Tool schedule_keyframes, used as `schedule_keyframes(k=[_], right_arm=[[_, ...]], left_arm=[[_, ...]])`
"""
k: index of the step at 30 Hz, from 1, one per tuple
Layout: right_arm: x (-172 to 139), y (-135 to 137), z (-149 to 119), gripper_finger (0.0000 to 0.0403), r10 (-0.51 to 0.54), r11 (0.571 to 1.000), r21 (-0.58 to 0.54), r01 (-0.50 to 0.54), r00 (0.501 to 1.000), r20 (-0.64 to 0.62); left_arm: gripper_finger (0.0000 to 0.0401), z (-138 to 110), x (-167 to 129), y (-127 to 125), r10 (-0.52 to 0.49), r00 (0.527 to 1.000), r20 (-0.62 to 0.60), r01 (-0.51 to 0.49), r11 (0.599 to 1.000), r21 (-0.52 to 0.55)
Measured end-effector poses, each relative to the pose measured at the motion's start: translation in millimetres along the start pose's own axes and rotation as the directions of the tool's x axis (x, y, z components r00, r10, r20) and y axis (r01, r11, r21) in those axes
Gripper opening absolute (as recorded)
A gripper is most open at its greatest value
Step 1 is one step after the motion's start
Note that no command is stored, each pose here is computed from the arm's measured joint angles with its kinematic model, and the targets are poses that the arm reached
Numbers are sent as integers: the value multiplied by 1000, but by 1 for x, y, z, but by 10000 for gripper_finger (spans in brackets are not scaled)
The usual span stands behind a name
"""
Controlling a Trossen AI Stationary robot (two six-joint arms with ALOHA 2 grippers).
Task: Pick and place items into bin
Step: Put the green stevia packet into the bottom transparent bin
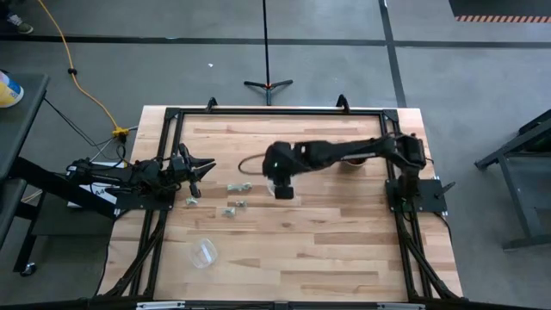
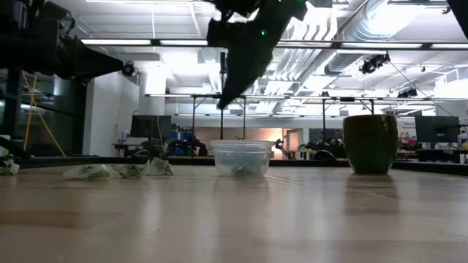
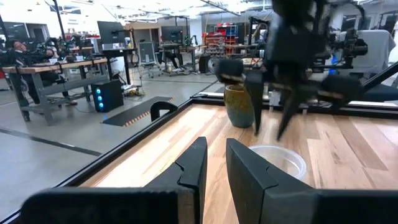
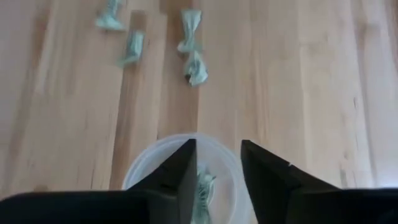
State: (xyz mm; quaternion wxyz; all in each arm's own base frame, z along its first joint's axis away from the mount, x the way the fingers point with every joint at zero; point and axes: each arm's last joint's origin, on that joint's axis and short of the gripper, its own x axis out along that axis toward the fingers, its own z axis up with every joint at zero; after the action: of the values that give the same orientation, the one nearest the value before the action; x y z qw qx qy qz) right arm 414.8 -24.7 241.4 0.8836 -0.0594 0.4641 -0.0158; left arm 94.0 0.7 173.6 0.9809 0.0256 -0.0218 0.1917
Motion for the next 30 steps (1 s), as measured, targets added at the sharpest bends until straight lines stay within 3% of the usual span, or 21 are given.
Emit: schedule_keyframes(k=[6,9,11,15,18,21,23,26,30], right_arm=[[-15,-15,-6,54,-8,998,61,-1,987,162],[-3,-15,-33,20,-18,992,127,-23,948,318],[-1,-13,-59,6,-13,991,132,-35,939,343],[-30,-9,-96,12,-40,982,182,-45,898,437],[-55,0,-125,20,-50,987,157,-37,855,516],[-77,7,-155,19,-66,992,128,-18,781,621],[-86,8,-176,15,-119,985,174,2,738,664],[-95,13,-207,8,-149,978,207,6,715,683],[-110,18,-235,1,-157,980,200,4,630,760]], left_arm=[[97,0,0,0,0,1000,0,0,1000,0],[97,0,0,0,0,1000,0,0,1000,0],[97,0,0,0,0,1000,0,0,1000,1],[97,0,0,0,1,1000,1,-1,999,34],[97,0,0,0,1,1000,0,-1,999,51],[97,0,0,0,1,1000,0,-1,999,52],[97,0,0,0,1,1000,0,-1,999,53],[97,0,0,0,2,1000,0,-2,999,54],[97,0,0,0,2,1000,0,-2,999,53]])
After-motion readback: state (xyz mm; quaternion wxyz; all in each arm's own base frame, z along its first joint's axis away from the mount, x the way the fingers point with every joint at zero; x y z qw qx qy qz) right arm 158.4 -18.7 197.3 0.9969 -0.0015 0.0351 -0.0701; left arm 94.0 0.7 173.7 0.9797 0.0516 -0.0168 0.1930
